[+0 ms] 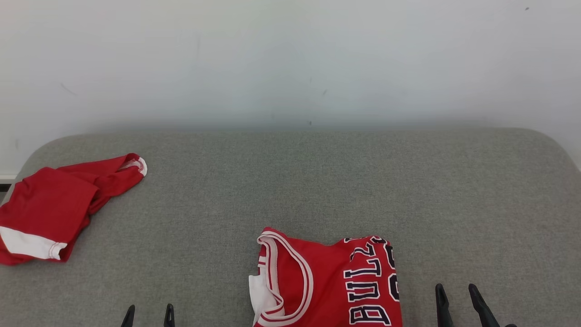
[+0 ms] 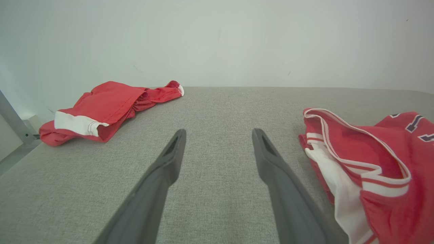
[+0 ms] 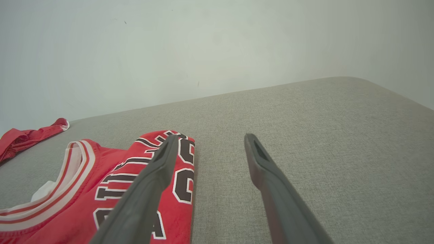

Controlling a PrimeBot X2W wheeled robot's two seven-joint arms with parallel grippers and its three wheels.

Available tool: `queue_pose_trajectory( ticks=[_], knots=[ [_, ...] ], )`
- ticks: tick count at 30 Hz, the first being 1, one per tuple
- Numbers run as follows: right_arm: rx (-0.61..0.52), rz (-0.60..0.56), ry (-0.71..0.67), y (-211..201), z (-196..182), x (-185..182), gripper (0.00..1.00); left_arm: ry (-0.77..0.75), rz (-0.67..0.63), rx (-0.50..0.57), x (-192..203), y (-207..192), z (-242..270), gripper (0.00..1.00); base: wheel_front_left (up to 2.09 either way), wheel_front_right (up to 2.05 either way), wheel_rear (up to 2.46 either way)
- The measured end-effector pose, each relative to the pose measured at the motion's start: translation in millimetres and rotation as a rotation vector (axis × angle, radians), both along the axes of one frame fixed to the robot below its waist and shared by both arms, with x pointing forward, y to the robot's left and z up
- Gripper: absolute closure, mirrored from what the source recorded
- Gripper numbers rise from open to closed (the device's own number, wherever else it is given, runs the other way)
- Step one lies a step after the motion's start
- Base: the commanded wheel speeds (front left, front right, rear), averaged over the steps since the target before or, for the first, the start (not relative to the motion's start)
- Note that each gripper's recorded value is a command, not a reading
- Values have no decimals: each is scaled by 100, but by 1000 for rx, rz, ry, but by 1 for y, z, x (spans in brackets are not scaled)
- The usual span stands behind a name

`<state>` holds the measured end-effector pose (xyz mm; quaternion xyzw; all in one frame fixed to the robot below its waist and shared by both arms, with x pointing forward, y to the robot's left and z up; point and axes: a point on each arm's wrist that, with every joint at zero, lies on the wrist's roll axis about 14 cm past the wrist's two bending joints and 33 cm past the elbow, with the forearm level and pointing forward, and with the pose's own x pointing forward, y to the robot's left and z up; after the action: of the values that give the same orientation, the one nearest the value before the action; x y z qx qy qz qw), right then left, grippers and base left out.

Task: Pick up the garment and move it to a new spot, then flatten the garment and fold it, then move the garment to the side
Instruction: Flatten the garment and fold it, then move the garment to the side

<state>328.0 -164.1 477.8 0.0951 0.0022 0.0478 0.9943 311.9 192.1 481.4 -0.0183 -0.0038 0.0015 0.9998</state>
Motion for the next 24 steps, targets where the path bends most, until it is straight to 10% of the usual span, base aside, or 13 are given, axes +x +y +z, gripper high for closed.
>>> queue_pose_trajectory(
  ticks=[24],
  knots=[
    [1,7,-6,3,2,-1,0,-5,0,3,-2,2,1,0,0,0,0]
  ],
)
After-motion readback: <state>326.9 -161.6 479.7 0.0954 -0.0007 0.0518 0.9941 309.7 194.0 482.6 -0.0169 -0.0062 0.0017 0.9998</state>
